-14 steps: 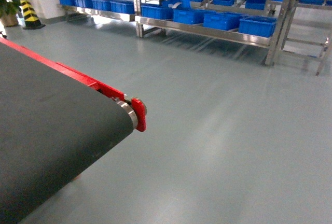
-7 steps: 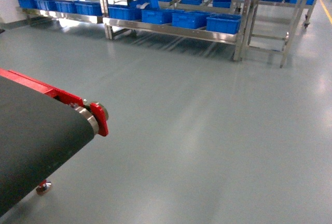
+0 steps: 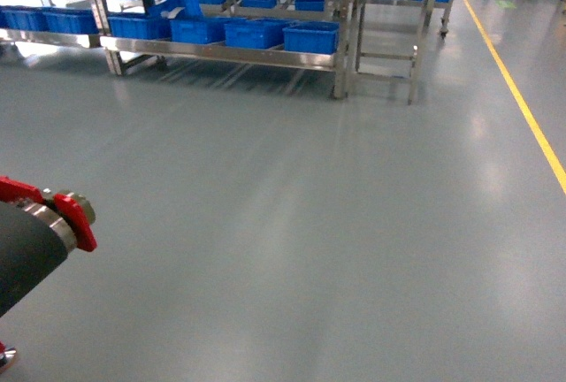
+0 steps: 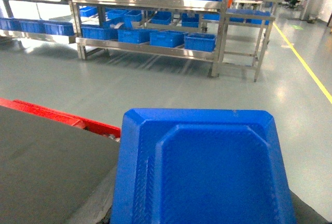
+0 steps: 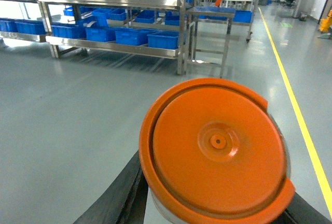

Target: Sort blue parts and orange caps into right shelf containers

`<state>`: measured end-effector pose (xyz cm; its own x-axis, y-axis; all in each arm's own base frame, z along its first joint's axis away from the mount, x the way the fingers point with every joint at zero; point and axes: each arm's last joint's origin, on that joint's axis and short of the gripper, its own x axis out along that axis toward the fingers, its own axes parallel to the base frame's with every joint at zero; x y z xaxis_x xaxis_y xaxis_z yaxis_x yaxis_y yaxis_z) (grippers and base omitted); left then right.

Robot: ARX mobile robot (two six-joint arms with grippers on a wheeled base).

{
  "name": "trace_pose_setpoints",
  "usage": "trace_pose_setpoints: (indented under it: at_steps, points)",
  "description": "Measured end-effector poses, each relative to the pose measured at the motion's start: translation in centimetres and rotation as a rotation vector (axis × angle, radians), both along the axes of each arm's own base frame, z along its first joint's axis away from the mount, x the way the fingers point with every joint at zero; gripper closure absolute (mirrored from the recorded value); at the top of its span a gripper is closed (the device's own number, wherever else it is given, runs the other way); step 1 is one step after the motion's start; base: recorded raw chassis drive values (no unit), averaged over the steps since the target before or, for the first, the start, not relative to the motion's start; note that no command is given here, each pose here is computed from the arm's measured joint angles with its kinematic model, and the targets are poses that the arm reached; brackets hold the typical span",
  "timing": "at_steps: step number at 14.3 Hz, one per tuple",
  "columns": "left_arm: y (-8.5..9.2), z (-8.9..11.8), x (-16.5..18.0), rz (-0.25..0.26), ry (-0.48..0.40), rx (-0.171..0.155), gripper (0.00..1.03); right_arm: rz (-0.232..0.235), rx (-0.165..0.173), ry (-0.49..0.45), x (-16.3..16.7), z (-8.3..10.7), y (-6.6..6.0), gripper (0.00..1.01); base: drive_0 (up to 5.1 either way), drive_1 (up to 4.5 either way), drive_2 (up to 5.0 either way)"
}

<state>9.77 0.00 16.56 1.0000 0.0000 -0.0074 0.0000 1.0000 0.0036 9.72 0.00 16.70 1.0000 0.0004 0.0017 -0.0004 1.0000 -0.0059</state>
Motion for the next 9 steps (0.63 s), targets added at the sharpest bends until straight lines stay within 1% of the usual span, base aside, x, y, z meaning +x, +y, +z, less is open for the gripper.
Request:
trace_pose_setpoints:
  at_steps: [9]
  points:
    - [0.0, 0.0, 0.0, 0.0, 0.0, 0.0, 0.59, 0.0, 0.0, 0.0, 0.0, 0.0, 0.0, 0.58, -1.7, -1.68, -1.7]
